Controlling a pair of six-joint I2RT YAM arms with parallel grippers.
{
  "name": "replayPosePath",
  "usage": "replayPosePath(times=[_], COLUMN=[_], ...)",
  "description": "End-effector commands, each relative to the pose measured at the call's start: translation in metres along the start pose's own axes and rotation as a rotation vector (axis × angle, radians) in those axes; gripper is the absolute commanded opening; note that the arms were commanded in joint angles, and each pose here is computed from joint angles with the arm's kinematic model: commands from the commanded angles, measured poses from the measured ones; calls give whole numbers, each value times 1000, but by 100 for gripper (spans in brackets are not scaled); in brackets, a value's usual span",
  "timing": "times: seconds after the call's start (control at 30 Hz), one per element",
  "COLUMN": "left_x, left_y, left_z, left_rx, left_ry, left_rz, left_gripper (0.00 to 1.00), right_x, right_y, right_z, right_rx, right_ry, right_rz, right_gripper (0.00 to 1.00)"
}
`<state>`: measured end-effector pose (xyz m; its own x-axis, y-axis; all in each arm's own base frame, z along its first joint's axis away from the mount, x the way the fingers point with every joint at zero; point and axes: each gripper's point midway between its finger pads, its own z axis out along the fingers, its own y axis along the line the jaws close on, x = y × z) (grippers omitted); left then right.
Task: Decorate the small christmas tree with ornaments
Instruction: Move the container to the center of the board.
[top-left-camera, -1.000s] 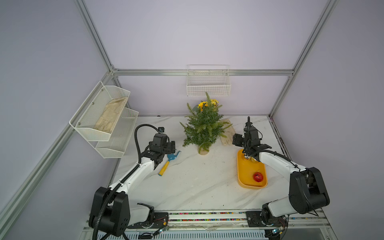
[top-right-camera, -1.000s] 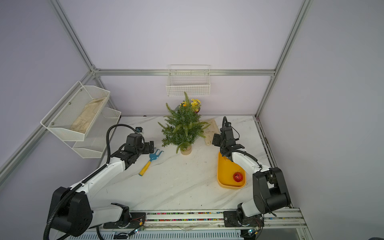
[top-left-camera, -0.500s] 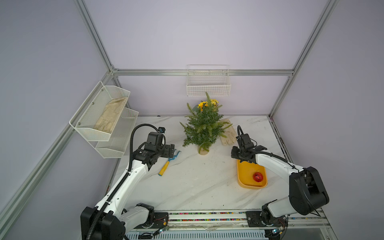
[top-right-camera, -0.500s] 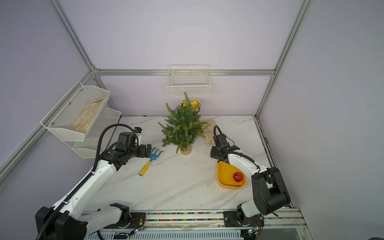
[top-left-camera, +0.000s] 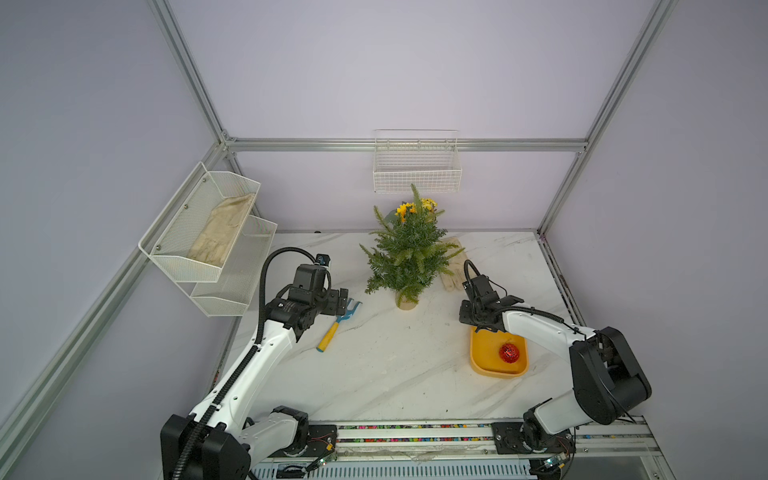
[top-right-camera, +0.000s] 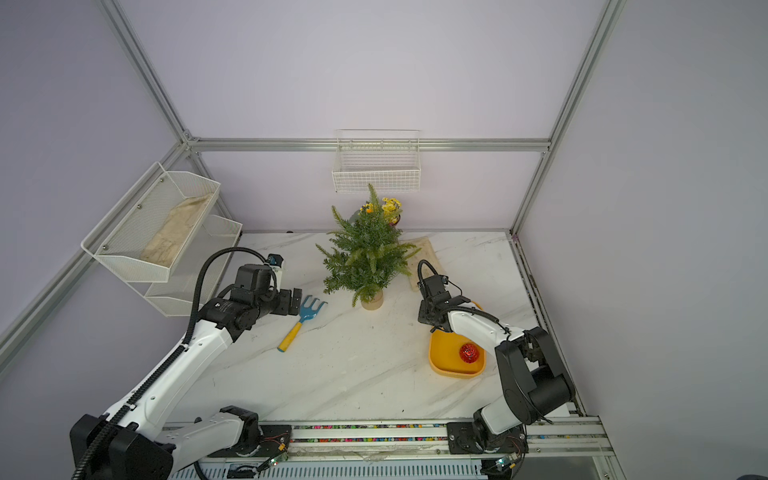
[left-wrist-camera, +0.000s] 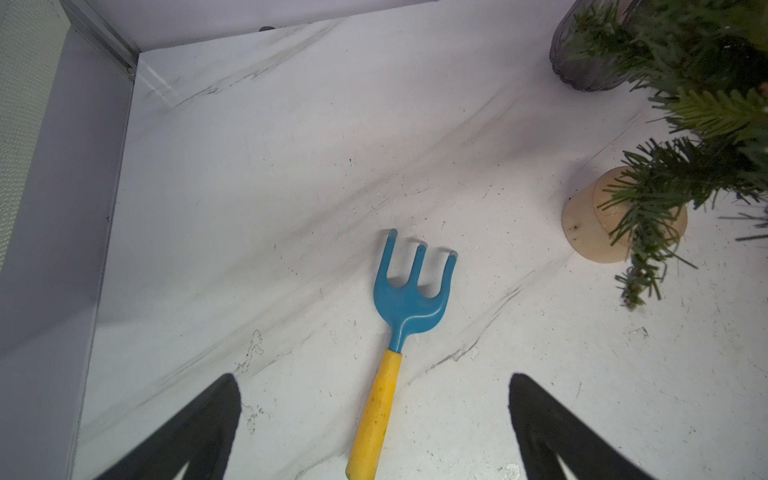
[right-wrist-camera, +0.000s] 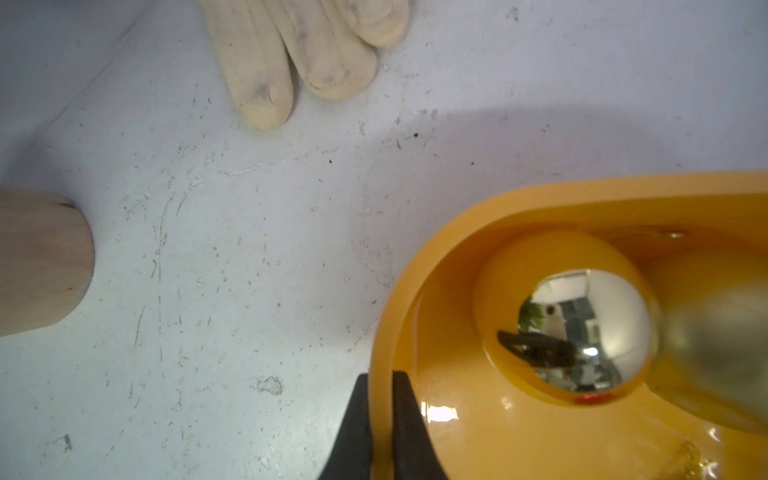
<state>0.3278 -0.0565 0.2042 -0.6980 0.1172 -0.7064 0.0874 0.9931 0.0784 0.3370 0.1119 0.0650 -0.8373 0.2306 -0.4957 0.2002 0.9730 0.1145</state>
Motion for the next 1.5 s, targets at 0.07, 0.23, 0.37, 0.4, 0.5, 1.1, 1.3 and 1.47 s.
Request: replayPosePath(times=[0.07,0.23,0.37,0.4,0.5,1.1,1.3,1.47], left_x=[-2,-2,-3,-3,-3,0,0,1], left_y=[1,1,0,1,1,-2,-3,-4], left_z=[-4,-5,-5,-5,-6,-5,-4,-3], left_rx=[2,8,9,8,5,23,30,31], left_ry=[-31,-34,-36,-36,-40,-37,-34,-29], left_rz=[6,6,6,7,6,4,3,4], left_gripper=[100,100,100,100,100,100,100,100], right_x=[20,48,73,79,98,203,217,230], right_y=[34,79,122,131,153,217,203,194], right_z=[-18,-42,-63,-66,-77,-112,-99,-95], right_rx=[-98,-252,-402,-417,-467,-811,-795,-811], right_ry=[31,54,57,53,34,-90,-75,-8], right_rz=[-35,-216,-408,-461,-626,-1483,-1601,-1619], right_gripper=[2,4,5,5,5,3,3,3])
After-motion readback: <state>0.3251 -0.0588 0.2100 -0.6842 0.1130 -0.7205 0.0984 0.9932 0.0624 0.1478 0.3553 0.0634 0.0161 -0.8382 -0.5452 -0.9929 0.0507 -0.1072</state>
